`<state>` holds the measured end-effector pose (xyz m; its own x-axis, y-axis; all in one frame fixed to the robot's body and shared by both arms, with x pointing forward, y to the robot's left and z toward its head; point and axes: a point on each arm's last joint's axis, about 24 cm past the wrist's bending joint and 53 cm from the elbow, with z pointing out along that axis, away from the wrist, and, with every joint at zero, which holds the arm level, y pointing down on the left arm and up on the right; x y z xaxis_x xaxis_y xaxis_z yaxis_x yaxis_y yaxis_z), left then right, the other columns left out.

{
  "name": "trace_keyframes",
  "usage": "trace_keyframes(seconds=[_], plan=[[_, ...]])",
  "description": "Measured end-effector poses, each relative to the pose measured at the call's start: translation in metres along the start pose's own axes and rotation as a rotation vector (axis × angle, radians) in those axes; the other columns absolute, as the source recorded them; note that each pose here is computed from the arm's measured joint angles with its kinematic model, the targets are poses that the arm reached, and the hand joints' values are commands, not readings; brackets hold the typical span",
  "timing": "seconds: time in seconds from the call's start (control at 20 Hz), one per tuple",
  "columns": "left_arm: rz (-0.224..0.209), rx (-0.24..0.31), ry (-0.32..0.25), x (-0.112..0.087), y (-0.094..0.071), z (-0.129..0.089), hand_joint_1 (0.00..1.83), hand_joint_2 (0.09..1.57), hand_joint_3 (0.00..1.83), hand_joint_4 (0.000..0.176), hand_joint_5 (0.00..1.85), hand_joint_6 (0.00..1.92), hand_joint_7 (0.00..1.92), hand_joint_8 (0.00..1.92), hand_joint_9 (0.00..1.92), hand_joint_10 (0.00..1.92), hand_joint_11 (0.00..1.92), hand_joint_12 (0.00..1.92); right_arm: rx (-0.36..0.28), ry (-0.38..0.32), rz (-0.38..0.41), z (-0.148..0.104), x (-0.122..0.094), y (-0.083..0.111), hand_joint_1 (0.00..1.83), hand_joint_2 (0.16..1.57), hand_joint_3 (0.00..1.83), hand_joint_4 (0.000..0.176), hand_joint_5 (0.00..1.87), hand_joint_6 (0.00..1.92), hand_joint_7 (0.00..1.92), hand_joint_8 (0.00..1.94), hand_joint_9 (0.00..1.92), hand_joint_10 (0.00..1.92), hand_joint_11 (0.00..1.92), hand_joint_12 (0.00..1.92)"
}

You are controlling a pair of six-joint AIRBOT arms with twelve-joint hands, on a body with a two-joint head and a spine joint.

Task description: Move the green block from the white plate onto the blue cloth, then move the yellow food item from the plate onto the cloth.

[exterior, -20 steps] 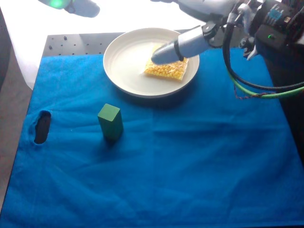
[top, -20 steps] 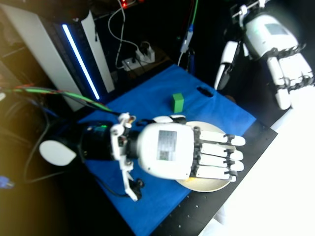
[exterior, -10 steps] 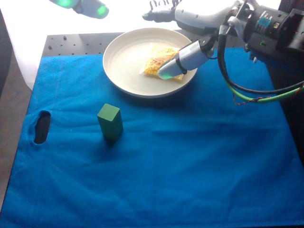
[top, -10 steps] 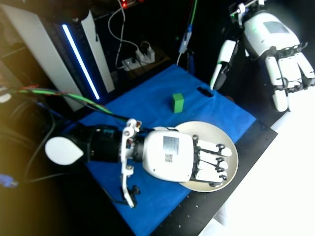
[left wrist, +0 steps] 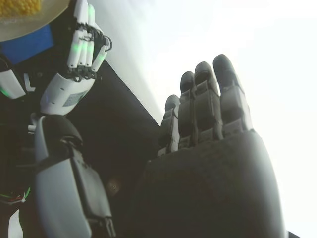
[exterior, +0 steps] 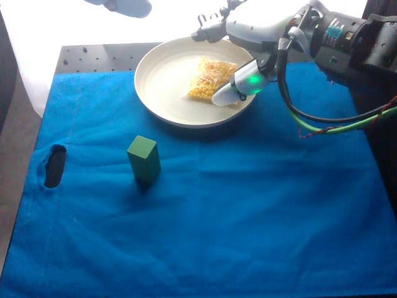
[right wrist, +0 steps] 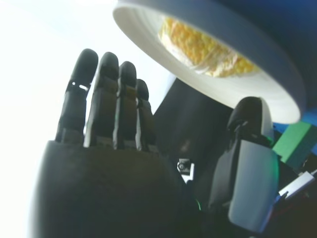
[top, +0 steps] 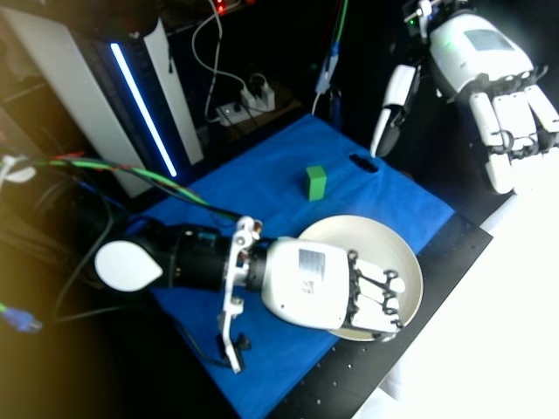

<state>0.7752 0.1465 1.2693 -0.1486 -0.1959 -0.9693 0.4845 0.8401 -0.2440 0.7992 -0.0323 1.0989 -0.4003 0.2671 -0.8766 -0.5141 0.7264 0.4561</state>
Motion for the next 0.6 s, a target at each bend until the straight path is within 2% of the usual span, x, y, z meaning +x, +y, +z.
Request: trace_keyframes(seconds=[0.05,0.1,0.25,0.35,0.45,0.55,0.6], plan=[[0.002,0.006,-0.003,-0.0013,-0.0024,0.0001,0.53,0.84,0.00,0.136,0.08,0.00,0.26,0.00,0.25,0.00,0.00,0.56,0.006,0.002,-0.001,0.0012,0.0010,-0.0012,0.70,0.84,0.00,0.000,0.33,0.00,0.56,0.00,0.56,0.01,0.10,1.49],[0.002,0.008,-0.005,-0.0019,-0.0032,0.0003,0.53,0.84,0.00,0.136,0.08,0.00,0.26,0.00,0.25,0.00,0.00,0.56,0.009,0.004,0.001,0.0020,0.0020,-0.0016,0.70,0.84,0.00,0.000,0.33,0.00,0.56,0.00,0.56,0.01,0.10,1.49],[0.006,0.006,-0.004,-0.0020,-0.0026,0.0002,0.52,0.84,0.00,0.107,0.07,0.00,0.24,0.00,0.25,0.00,0.00,0.58,0.012,0.011,0.002,0.0042,0.0059,0.0000,0.70,0.85,0.00,0.000,0.35,0.01,0.63,0.02,0.67,0.05,0.21,1.53],[0.008,0.007,-0.002,-0.0014,-0.0033,0.0002,0.53,0.85,0.00,0.112,0.05,0.00,0.23,0.00,0.22,0.00,0.00,0.51,0.008,0.013,0.004,0.0055,0.0076,0.0023,0.67,0.86,0.00,0.000,0.35,0.00,0.70,0.02,0.73,0.06,0.26,1.50],[0.009,0.007,-0.003,-0.0017,-0.0035,0.0002,0.56,0.86,0.00,0.108,0.06,0.00,0.24,0.00,0.23,0.00,0.00,0.55,0.006,0.015,0.005,0.0064,0.0091,0.0037,0.66,0.87,0.00,0.000,0.33,0.00,0.69,0.00,0.76,0.06,0.29,1.49],[0.009,0.008,-0.002,-0.0013,-0.0040,0.0003,0.55,0.88,0.00,0.108,0.07,0.00,0.24,0.00,0.23,0.00,0.00,0.54,0.010,0.015,0.005,0.0073,0.0094,0.0031,0.64,0.87,0.00,0.000,0.33,0.00,0.70,0.00,0.85,0.10,0.38,1.57],[0.009,0.010,-0.001,-0.0007,-0.0054,0.0003,0.56,0.88,0.00,0.117,0.08,0.00,0.24,0.00,0.23,0.00,0.00,0.54,0.015,0.017,0.006,0.0079,0.0102,0.0020,0.64,0.88,0.00,0.000,0.33,0.00,0.70,0.00,0.79,0.07,0.33,1.51]])
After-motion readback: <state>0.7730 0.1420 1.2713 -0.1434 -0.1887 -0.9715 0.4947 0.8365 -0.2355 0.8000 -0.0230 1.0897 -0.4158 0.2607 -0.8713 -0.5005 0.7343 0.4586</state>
